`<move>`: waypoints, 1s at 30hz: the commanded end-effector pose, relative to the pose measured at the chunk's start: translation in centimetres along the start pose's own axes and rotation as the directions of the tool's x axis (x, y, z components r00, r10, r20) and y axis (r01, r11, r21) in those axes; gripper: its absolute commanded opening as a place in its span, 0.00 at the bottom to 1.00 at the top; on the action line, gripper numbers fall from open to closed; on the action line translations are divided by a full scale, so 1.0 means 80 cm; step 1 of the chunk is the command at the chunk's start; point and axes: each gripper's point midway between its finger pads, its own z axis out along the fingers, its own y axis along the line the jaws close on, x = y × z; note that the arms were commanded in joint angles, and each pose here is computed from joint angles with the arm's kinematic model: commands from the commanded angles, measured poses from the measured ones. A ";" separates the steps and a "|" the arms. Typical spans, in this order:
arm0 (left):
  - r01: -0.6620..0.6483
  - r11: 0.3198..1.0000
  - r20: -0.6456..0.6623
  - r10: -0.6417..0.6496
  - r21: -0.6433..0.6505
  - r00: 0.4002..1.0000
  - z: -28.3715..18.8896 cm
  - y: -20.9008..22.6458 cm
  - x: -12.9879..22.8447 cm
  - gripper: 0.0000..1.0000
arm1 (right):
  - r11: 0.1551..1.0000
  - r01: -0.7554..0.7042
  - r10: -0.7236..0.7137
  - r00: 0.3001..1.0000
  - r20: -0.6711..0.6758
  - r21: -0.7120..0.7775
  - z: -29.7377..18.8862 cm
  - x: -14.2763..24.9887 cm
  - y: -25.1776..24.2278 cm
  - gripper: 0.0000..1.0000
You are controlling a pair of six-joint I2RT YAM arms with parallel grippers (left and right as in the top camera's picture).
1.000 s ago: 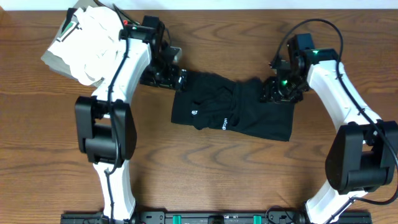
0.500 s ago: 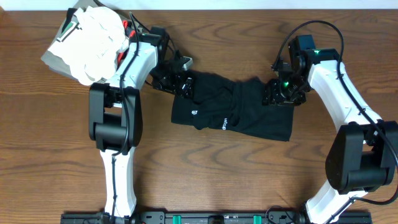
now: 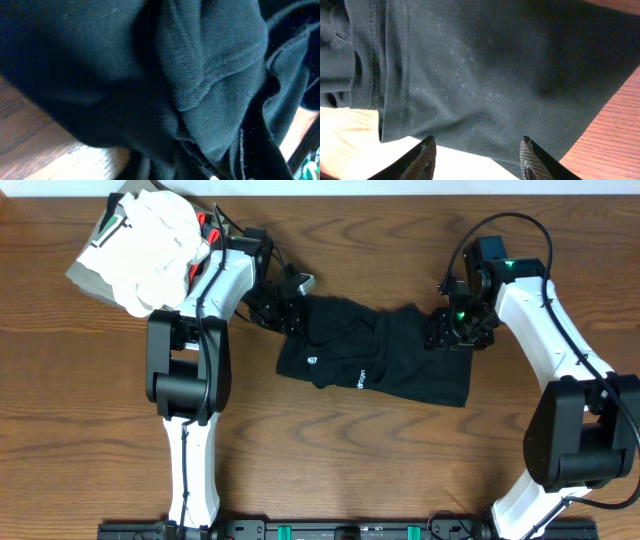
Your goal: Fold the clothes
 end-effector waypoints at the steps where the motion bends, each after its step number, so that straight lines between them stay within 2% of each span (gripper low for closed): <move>1: 0.012 0.999 -0.005 -0.012 0.030 1.000 0.005 0.003 0.003 0.06 | 1.000 0.020 -0.021 0.999 0.037 0.006 -0.015 -0.006 0.001 0.52; 5: 0.089 0.996 0.011 -0.089 0.026 0.996 -0.021 0.017 0.008 0.06 | 0.999 0.019 -0.021 0.999 0.040 0.031 -0.014 -0.007 -0.005 0.48; 6: 0.105 0.994 0.016 -0.106 0.026 0.994 -0.032 0.020 0.010 0.06 | 0.999 0.019 -0.020 0.999 0.042 0.031 -0.012 -0.007 -0.005 0.43; 7: 0.119 0.993 0.022 -0.119 0.027 0.993 -0.041 0.022 0.013 0.06 | 0.999 0.015 -0.016 0.999 0.043 0.030 -0.010 -0.008 -0.006 0.32; 8: 0.131 0.991 0.033 -0.132 0.025 0.991 -0.054 0.023 0.016 0.06 | 1.000 0.010 -0.012 0.999 0.047 0.030 -0.007 -0.008 -0.007 0.17; 9: 0.137 0.990 0.043 -0.138 0.023 0.990 -0.063 0.024 0.017 0.06 | 1.000 0.002 -0.004 0.999 0.052 0.029 -0.005 -0.009 -0.007 0.06; 10: 0.143 0.989 0.055 -0.144 0.021 0.988 -0.073 0.024 0.019 0.06 | 1.000 -0.008 0.007 0.998 0.058 0.027 0.000 -0.010 -0.008 0.01; 18: 0.136 0.991 0.127 -0.133 -0.017 0.983 -0.121 0.017 0.020 0.06 | 0.998 -0.045 0.047 0.997 0.069 -0.038 0.036 -0.004 -0.007 0.01; 24: 0.135 0.991 0.127 -0.132 -0.017 0.983 -0.122 0.015 0.021 0.06 | 0.986 -0.044 0.060 0.994 0.095 -0.160 0.059 -0.003 0.006 0.01; 30: 0.137 0.991 0.125 -0.134 -0.016 0.983 -0.122 0.014 0.022 0.06 | 0.981 -0.082 0.103 0.989 0.109 -0.178 0.079 -0.001 0.003 0.01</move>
